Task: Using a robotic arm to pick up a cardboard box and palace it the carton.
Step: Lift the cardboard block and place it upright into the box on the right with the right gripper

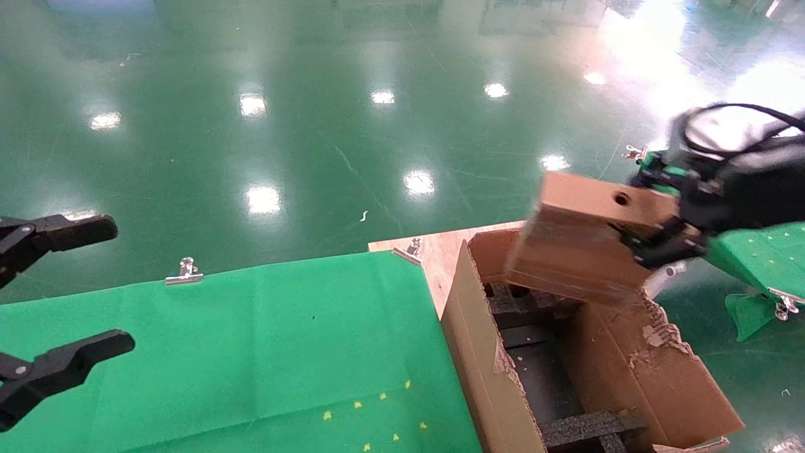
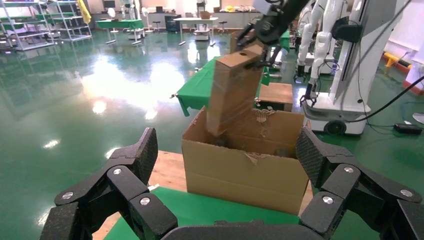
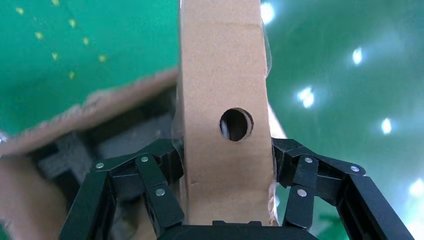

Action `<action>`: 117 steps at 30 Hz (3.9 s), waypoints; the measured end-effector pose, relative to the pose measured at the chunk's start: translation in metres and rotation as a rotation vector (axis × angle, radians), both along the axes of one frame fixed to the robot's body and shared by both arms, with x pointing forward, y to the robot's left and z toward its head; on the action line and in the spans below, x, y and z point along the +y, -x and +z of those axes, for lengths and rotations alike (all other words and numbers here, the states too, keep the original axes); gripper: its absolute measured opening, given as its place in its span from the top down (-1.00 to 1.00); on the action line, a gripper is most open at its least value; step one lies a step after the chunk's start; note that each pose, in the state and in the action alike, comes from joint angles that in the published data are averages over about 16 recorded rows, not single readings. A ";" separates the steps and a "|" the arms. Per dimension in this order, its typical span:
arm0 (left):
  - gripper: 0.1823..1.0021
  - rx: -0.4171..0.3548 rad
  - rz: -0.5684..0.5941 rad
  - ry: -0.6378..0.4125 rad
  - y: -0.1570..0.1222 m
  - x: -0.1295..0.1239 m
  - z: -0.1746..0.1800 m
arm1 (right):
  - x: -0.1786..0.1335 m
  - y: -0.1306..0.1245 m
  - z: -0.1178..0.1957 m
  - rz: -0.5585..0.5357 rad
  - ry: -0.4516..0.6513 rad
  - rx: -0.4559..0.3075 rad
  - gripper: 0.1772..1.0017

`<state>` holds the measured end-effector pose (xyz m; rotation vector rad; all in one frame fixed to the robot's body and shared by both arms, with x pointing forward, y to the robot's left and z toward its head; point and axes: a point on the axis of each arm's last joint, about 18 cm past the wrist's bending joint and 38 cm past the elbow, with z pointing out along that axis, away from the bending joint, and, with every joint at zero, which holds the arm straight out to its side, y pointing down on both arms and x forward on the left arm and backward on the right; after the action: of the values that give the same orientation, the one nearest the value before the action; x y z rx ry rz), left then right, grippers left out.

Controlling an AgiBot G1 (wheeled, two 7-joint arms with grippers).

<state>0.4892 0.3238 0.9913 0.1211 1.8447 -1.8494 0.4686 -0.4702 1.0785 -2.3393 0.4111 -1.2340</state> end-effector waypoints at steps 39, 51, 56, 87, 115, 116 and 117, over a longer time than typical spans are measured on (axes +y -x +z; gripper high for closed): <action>-1.00 0.000 0.000 0.000 0.000 0.000 0.000 | -0.044 0.008 -0.081 -0.398 -0.369 0.162 0.71; -1.00 0.000 0.000 0.000 0.000 0.000 0.000 | -0.056 0.003 -0.106 -0.584 -0.542 0.226 0.72; -1.00 0.000 0.000 0.000 0.000 0.000 0.000 | -0.063 0.001 -0.111 -0.651 -0.558 0.226 0.72; -1.00 0.001 0.001 0.001 0.000 0.000 0.000 | -0.075 -0.027 -0.125 -0.869 -0.631 0.203 0.73; -1.00 0.001 0.001 0.001 0.000 0.000 0.000 | -0.064 -0.070 -0.167 -0.929 -0.644 0.151 0.73; -1.00 0.001 0.001 0.001 0.000 0.000 0.000 | -0.064 -0.071 -0.170 -0.929 -0.642 0.151 0.73; -1.00 0.001 0.001 0.001 0.000 0.000 0.000 | -0.063 -0.073 -0.172 -0.930 -0.641 0.151 0.73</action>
<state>0.4893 0.3240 0.9912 0.1193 1.8442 -1.8495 0.5412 -0.5335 0.9062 -1.6728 1.7831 -1.0194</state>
